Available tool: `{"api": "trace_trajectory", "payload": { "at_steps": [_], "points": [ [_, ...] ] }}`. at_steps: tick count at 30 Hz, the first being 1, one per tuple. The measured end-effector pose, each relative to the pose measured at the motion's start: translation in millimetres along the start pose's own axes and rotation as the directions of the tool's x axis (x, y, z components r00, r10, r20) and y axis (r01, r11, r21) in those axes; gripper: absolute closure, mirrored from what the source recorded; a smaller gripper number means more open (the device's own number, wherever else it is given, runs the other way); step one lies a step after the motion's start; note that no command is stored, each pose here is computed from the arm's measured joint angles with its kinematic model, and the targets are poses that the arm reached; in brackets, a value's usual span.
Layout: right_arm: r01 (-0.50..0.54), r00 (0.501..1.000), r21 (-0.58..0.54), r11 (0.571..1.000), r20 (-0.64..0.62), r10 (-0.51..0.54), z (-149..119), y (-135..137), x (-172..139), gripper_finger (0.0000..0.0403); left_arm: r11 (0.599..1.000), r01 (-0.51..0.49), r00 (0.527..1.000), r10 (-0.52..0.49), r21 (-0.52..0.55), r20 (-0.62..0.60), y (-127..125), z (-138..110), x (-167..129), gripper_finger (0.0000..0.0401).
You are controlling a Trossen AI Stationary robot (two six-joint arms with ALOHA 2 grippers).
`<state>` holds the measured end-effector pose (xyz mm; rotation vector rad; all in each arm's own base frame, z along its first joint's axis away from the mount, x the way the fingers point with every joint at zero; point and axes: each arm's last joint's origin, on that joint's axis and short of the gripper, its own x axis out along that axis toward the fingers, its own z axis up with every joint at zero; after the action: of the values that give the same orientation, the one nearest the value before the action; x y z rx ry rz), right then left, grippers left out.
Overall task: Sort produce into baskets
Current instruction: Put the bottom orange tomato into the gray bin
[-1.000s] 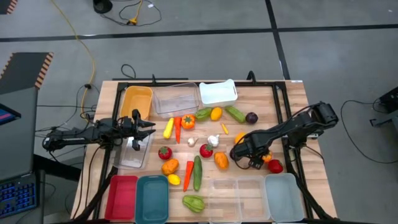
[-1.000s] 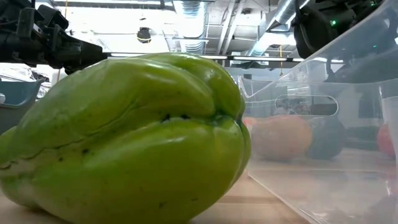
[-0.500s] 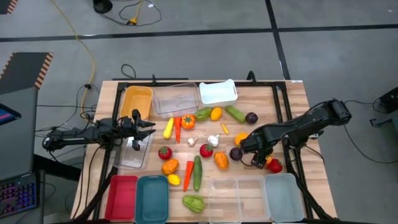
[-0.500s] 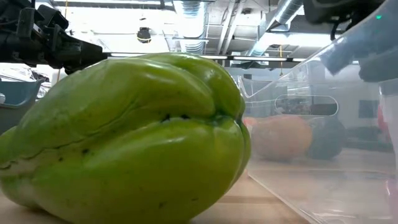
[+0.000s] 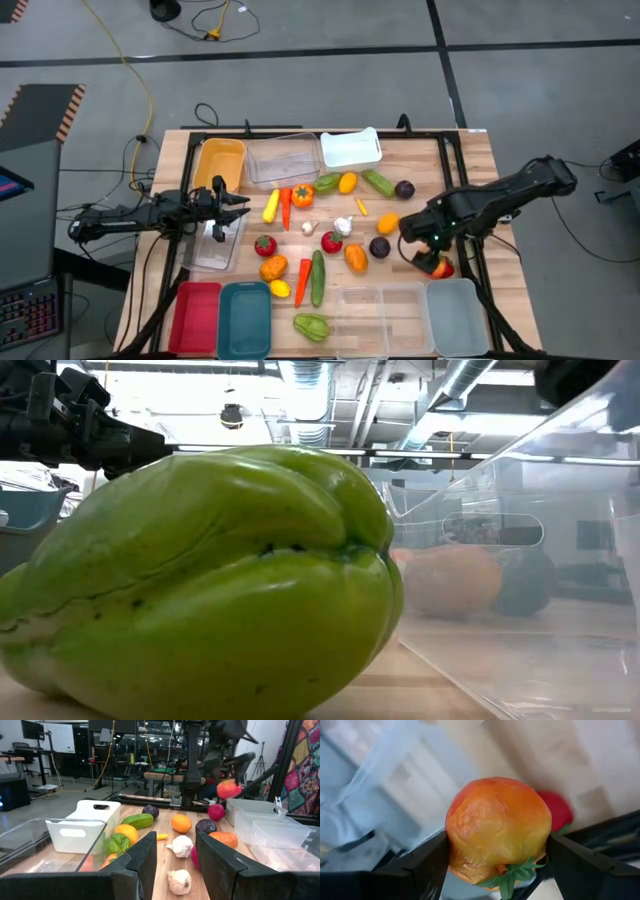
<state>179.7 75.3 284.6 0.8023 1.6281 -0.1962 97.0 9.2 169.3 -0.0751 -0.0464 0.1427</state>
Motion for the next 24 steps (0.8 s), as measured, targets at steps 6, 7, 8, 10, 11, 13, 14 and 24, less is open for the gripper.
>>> {"api": "trace_trajectory", "payload": {
  "at_steps": [6,7,8,10,11,13,14,24],
  "points": [
    [-0.019,0.996,0.058,0.998,-0.086,0.024,-26.8,18.0,8.3,0.0076,1.0,0.0,1.0,0.0,0.0,0.0,0.0,-0.1,0.0,0.0279],
    [-0.018,0.995,0.07,0.997,-0.094,0.024,-32.4,21.2,10.5,0.0076,1.0,-0.001,1.0,0.001,0.0,0.0,0.0,0.0,0.0,0.0279],
    [-0.02,0.995,0.082,0.996,-0.099,0.029,-37.8,24.5,12.7,0.0076,1.0,0.0,1.0,0.0,0.0,-0.001,0.0,-0.1,0.0,0.0279],
    [-0.025,0.994,0.103,0.994,-0.104,0.036,-50.0,31.1,17.3,0.0076,1.0,0.0,1.0,0.0,0.0,0.0,0.0,0.0,0.0,0.0279],
    [-0.025,0.995,0.113,0.993,-0.096,0.036,-55.9,33.9,19.5,0.0076,1.0,0.0,1.0,0.0,0.0,0.0,0.0,0.0,0.0,0.0279],
    [-0.015,0.995,0.136,0.991,-0.093,0.028,-67.3,38.7,24.8,0.0076,1.0,0.0,1.0,0.0,0.0,0.0,0.0,0.0,0.0,0.0279],
    [-0.002,0.995,0.153,0.988,-0.099,0.017,-72.2,40.7,28.1,0.0076,1.0,0.0,1.0,0.0,0.0,0.0,0.0,0.0,0.0,0.0279],
    [0.104,0.986,0.107,0.989,-0.141,-0.088,-99.2,59.8,67.3,0.0048,1.0,-0.001,1.0,0.001,0.0,0.0,0.0,-0.1,0.0,0.0279]
  ]
}}
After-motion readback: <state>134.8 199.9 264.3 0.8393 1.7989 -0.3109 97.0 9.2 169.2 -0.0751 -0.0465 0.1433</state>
